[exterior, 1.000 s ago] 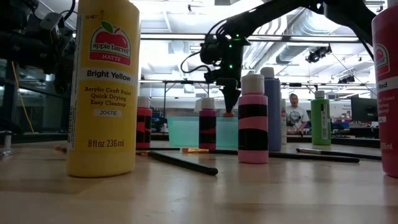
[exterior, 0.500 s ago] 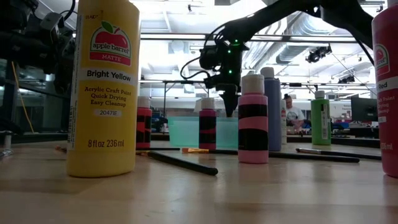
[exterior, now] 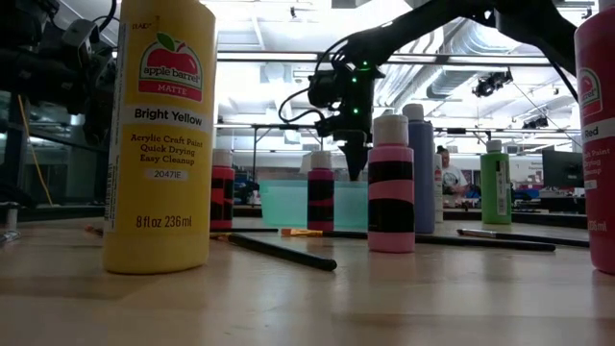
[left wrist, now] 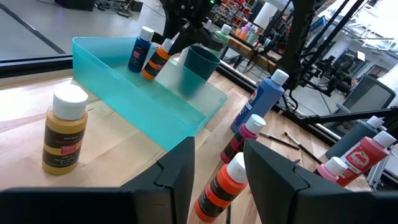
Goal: Pick & Place Paint Supplies
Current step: Put the orange paint bottle into the green bin
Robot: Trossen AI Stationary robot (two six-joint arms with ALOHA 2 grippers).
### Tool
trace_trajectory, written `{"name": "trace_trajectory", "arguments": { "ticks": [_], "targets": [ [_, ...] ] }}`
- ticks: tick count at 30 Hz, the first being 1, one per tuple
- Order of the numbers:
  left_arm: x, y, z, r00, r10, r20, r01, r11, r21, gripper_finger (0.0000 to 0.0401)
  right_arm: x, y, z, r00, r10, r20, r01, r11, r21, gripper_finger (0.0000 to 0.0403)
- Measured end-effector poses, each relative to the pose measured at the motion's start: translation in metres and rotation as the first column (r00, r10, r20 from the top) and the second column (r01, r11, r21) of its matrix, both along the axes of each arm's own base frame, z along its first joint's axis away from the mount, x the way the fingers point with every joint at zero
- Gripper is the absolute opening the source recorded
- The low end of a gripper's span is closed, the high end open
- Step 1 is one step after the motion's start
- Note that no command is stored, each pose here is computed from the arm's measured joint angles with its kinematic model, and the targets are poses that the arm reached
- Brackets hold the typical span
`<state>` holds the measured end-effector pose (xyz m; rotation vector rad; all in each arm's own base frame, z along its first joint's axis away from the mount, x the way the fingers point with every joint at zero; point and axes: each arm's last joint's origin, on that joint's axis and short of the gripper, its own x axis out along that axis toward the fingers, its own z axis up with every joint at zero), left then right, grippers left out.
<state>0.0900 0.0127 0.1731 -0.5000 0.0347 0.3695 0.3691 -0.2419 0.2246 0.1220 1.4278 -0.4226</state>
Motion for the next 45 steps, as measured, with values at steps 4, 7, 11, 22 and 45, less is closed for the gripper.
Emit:
{"name": "trace_trajectory", "arguments": {
  "ticks": [4, 7, 11, 22, 45],
  "targets": [
    [0.0, 0.0, 0.0, 1.0, 0.0, 0.0, 0.0, 1.0, 0.0, 0.0136, 0.0003, -0.0003, 0.0001, 1.0, 0.0, 0.004, 0.0, 1.0, -0.002, 0.0134],
    [0.0, 0.0, 0.0, 1.0, 0.0, 0.0, 0.0, 1.0, 0.0, 0.0136, 0.0003, -0.0003, 0.0001, 1.0, 0.0, 0.003, 0.0, 1.0, -0.002, 0.0135],
    [0.0, 0.0, 0.0, 1.0, 0.0, 0.0, 0.0, 1.0, 0.0, 0.0136, 0.0003, -0.0002, 0.0001, 1.0, 0.0, 0.005, 0.0, 1.0, 0.001, 0.0135],
    [0.0, 0.0, 0.0, 1.0, 0.0, 0.0, 0.0, 1.0, 0.0, 0.0136, 0.001, -0.0004, 0.0002, 0.999, -0.044, 0.024, 0.044, 0.999, 0.007, 0.0135],
    [0.0, 0.0, 0.0, 1.0, 0.0, 0.0, 0.0, 1.0, 0.0, 0.0136, 0.0003, -0.0014, 0.0003, 0.996, -0.091, 0.017, 0.091, 0.996, -0.016, 0.0228]
  ]
}}
